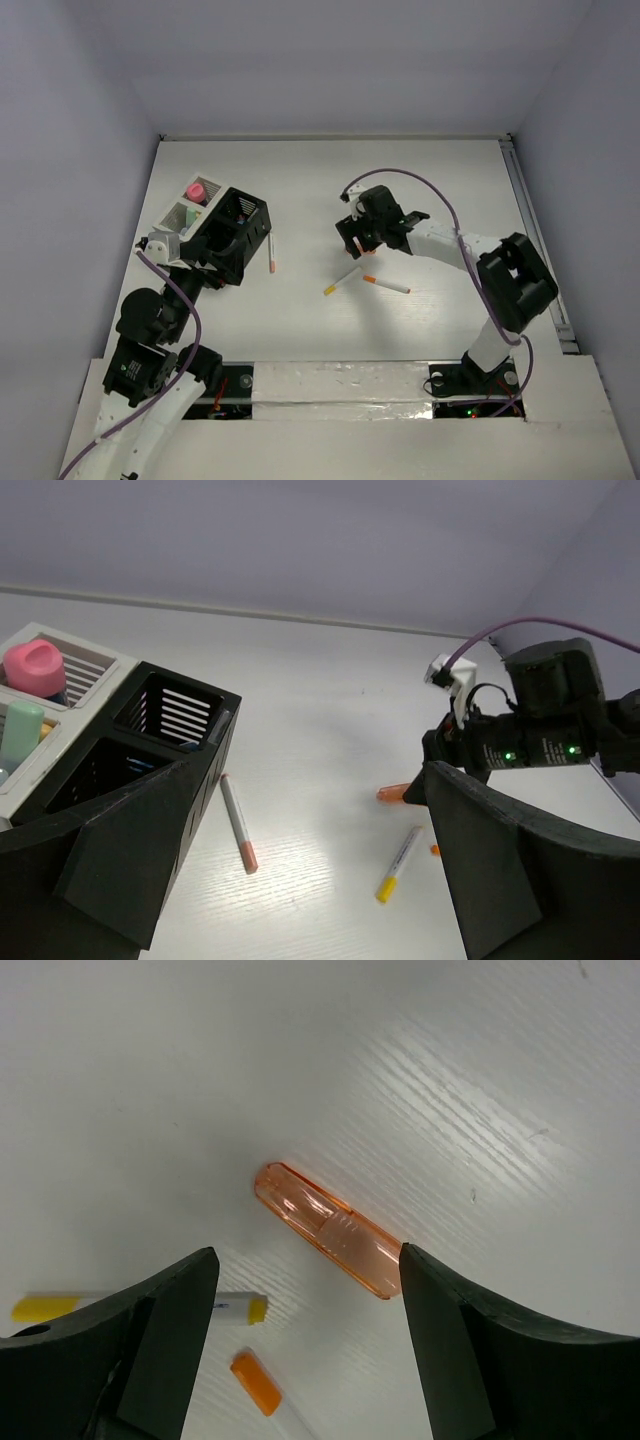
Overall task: Sort the stationery into containers
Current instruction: Pick up the pen from the center of the board.
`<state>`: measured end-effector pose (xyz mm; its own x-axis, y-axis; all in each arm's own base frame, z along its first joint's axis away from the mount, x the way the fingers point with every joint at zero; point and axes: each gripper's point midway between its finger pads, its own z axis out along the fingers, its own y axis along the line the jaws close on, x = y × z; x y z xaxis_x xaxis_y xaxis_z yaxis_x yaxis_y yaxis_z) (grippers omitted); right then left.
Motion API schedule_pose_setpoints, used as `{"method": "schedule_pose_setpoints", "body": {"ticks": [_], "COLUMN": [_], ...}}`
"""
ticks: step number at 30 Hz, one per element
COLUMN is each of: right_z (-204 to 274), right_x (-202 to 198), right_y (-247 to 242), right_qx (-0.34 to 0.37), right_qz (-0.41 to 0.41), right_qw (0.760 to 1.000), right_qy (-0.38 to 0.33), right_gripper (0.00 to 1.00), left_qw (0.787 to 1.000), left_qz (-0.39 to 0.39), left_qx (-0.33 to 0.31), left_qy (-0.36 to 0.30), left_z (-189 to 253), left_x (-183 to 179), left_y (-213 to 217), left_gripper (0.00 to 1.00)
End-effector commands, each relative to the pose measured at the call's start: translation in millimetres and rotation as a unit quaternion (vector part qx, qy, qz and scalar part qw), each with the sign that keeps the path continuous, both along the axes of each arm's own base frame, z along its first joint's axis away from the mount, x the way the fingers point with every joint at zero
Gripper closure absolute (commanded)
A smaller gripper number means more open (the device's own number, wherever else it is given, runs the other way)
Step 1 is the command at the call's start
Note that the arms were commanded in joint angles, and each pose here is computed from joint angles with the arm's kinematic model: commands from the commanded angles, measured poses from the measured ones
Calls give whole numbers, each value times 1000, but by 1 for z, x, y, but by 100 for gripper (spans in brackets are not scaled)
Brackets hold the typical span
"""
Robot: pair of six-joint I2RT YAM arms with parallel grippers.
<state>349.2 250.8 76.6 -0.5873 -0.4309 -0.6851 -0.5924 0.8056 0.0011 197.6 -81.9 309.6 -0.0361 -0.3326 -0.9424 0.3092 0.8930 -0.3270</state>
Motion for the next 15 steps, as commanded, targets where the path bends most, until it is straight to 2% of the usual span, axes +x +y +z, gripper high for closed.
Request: {"method": "schedule_pose_setpoints", "body": {"ticks": [1, 12, 14, 15], "right_z": [-7, -42, -51, -50], "right_x": [8, 32, 31, 34], "right_y": [-10, -11, -13, -12], "right_qx": [-60, -118, -131, -132], "right_qz": [14, 12, 11, 11], "right_qw": [998, 993, 991, 991], "right_qy": [-13, -5, 5, 6], "right_gripper": [21, 22, 27, 35], "left_qw": [999, 999, 1000, 1000], "left_qz": [-7, -6, -5, -5], "left_qx": [-13, -11, -10, -11], "left_qy": [-34, -31, -29, -28], "left_z": [18, 17, 16, 16], "left_x": [-4, -3, -2, -2], "left_y": [-1, -1, -1, -1], "left_gripper": [1, 1, 1, 1]}}
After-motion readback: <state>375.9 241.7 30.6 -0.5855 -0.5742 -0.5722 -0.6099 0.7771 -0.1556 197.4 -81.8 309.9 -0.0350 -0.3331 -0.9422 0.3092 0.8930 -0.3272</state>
